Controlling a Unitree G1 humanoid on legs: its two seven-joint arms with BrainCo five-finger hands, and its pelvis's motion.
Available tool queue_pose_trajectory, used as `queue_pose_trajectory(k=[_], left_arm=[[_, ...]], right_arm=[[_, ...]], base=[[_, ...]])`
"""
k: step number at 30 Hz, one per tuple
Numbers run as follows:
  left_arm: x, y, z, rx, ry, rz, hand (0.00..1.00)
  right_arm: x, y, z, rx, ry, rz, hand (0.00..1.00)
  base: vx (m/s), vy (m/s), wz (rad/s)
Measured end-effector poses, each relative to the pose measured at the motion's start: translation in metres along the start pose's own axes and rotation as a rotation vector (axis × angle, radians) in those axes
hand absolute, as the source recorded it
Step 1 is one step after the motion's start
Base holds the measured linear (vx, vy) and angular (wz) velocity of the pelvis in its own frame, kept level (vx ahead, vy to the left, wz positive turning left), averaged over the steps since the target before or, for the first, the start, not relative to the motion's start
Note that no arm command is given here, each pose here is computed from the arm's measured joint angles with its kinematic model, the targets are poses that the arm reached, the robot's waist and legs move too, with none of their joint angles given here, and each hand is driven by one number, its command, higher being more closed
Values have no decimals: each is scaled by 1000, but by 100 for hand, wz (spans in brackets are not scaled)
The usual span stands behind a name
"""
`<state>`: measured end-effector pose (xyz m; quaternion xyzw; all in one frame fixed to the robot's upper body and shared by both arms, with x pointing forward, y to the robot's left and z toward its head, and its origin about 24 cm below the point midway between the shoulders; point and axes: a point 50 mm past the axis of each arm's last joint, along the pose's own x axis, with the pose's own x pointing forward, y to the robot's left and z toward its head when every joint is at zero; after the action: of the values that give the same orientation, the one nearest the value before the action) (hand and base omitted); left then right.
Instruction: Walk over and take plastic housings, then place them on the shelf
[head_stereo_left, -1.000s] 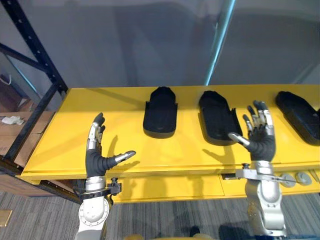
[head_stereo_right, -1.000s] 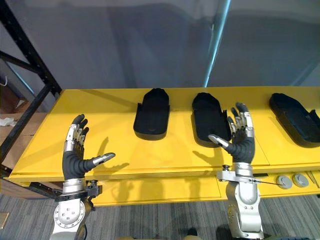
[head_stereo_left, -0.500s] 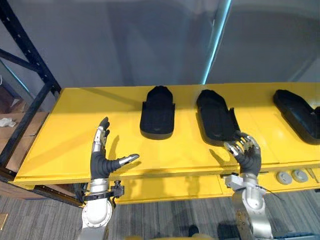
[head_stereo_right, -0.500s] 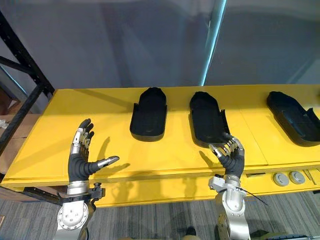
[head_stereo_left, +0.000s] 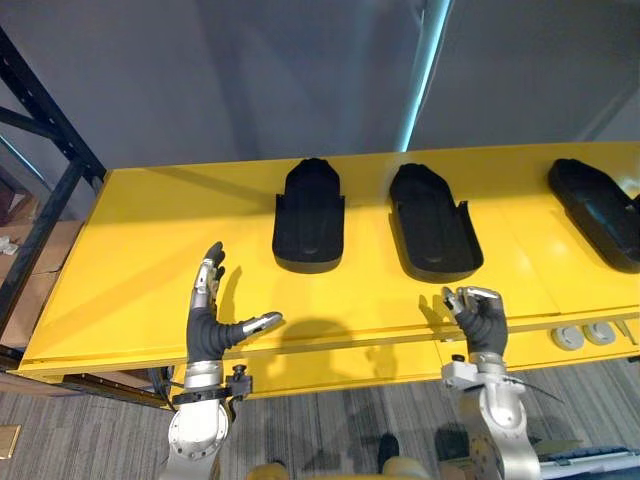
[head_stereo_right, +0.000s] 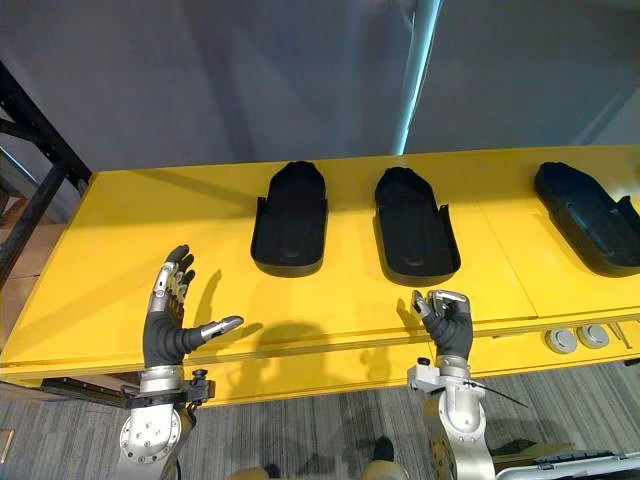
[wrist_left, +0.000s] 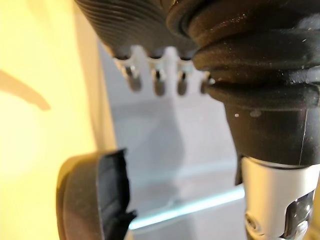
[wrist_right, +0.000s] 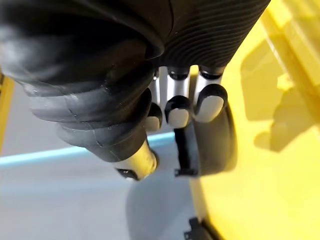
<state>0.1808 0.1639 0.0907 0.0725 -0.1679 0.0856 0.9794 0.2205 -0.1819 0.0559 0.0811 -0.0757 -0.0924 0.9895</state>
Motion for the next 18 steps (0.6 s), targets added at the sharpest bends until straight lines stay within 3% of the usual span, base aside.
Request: queue_pose_trajectory(k=[8, 18], left_arm=[[0, -1, 0, -2, 3, -10, 0], [-2, -1, -2, -5, 15, -32, 0]], right_arm=[[14, -4, -20, -28, 68, -59, 100], [38, -30, -16, -39, 30, -265, 100]], base=[[-4, 12, 14], [-20, 7, 8]])
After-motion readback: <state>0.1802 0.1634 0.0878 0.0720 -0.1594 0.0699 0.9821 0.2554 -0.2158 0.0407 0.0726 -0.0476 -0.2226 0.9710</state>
